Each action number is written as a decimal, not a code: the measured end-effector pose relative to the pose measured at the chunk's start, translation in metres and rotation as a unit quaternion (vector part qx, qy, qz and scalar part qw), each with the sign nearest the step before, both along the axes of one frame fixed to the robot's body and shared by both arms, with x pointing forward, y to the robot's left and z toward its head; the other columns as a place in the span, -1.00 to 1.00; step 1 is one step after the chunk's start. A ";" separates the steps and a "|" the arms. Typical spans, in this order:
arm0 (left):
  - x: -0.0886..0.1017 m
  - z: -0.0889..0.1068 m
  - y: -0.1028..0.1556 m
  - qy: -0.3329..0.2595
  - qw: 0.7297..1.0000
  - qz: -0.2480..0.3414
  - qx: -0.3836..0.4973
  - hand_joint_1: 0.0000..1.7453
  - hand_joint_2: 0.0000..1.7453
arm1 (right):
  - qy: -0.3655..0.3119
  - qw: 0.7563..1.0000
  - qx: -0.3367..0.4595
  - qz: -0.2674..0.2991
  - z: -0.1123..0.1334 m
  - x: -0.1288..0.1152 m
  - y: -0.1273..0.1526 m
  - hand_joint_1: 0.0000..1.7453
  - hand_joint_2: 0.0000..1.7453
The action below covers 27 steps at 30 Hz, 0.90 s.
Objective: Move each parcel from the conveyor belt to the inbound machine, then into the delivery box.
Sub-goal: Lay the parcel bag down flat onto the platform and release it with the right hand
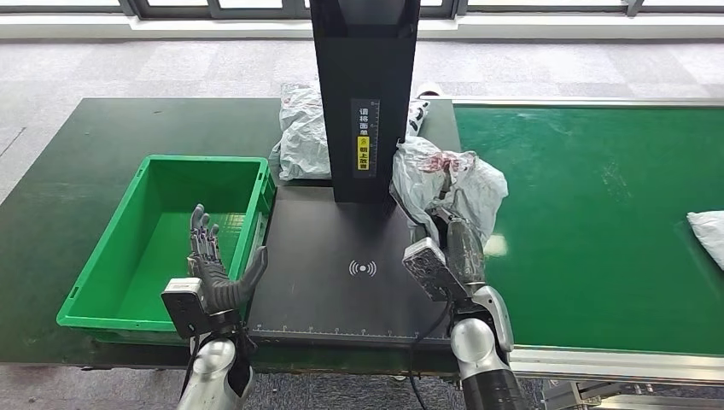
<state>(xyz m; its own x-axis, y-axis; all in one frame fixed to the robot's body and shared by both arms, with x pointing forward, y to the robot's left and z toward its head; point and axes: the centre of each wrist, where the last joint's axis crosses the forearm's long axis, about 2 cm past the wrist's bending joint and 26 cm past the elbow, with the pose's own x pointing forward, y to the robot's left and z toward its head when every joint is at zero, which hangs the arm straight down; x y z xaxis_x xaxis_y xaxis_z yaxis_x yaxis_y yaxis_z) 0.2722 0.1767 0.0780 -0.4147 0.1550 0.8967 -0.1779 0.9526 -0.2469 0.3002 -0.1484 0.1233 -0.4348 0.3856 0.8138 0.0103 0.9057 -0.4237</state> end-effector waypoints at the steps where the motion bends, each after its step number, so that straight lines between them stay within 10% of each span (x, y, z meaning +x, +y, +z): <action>1: 0.000 0.000 0.000 0.000 1.000 0.000 0.000 -1.00 1.00 | 0.019 0.999 -0.001 0.026 -0.001 0.000 0.006 1.00 1.00; 17: 0.001 0.003 -0.005 0.000 1.000 -0.004 0.001 -1.00 1.00 | 0.144 0.962 -0.009 0.234 -0.037 -0.021 0.082 1.00 1.00; 21: 0.001 0.003 -0.005 0.001 1.000 -0.004 0.001 -1.00 1.00 | 0.153 0.957 -0.012 0.245 -0.040 -0.024 0.085 -0.89 1.00; 27: 0.002 0.002 -0.006 0.002 1.000 -0.006 0.001 -1.00 1.00 | 0.146 0.962 -0.003 0.230 -0.043 -0.025 0.085 -1.00 1.00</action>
